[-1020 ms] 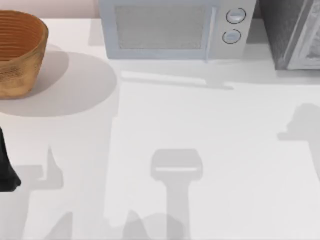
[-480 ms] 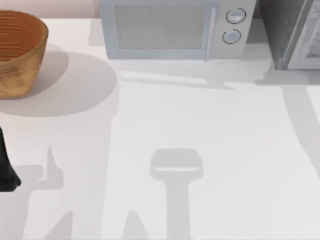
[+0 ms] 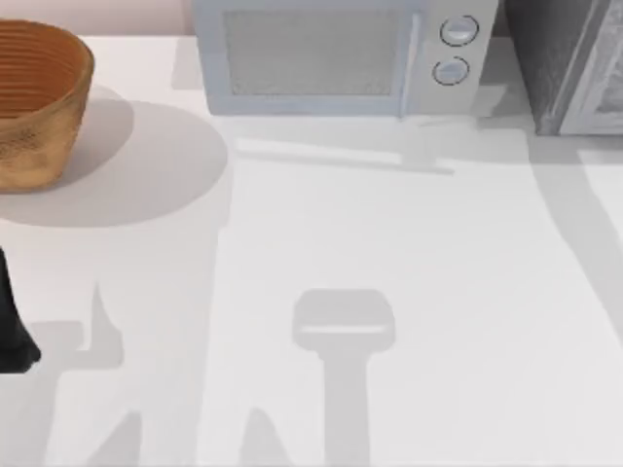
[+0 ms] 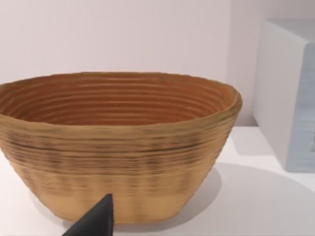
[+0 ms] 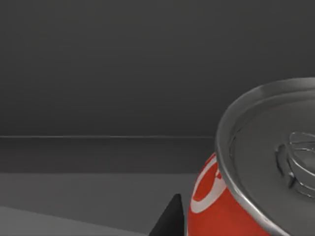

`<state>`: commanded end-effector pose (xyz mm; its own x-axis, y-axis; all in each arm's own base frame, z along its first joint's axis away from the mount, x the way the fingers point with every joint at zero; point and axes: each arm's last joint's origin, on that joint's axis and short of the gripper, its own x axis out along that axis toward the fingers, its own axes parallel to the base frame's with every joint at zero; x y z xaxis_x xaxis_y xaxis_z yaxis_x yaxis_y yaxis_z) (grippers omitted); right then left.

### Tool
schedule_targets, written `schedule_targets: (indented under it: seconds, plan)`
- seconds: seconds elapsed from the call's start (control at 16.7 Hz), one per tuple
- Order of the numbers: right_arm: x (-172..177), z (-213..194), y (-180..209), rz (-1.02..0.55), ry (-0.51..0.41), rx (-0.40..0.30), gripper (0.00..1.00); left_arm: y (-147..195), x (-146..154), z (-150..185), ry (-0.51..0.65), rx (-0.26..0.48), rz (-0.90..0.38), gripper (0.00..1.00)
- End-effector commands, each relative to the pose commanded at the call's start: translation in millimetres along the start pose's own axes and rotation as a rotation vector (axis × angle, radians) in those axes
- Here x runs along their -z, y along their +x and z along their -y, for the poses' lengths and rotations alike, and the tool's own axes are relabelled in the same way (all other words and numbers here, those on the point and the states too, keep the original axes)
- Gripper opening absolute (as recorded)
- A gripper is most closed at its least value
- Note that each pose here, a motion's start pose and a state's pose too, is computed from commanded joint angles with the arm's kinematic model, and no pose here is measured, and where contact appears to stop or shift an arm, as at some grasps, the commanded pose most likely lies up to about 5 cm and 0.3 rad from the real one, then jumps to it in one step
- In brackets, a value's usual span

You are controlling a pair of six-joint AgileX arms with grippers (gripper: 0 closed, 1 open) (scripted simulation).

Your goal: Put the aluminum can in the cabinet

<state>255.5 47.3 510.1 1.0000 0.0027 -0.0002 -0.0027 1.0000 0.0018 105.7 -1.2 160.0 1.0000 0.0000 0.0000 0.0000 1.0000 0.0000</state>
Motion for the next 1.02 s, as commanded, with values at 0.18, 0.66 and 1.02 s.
schedule_targets:
  seconds: [0.18, 0.66, 1.02]
  plan:
    - [-0.6, -0.3, 0.8, 0.000, 0.000, 0.000, 0.00, 0.0, 0.0, 0.0, 0.000, 0.000, 0.000, 1.00]
    - [-16.4, -1.6, 16.0, 0.022, 0.006, -0.003, 0.00, 0.0, 0.0, 0.0, 0.000, 0.000, 0.000, 1.00]
    - [-28.2, -5.2, 71.2, -0.004, -0.001, -0.003, 0.00, 0.0, 0.0, 0.0, 0.000, 0.000, 0.000, 1.00]
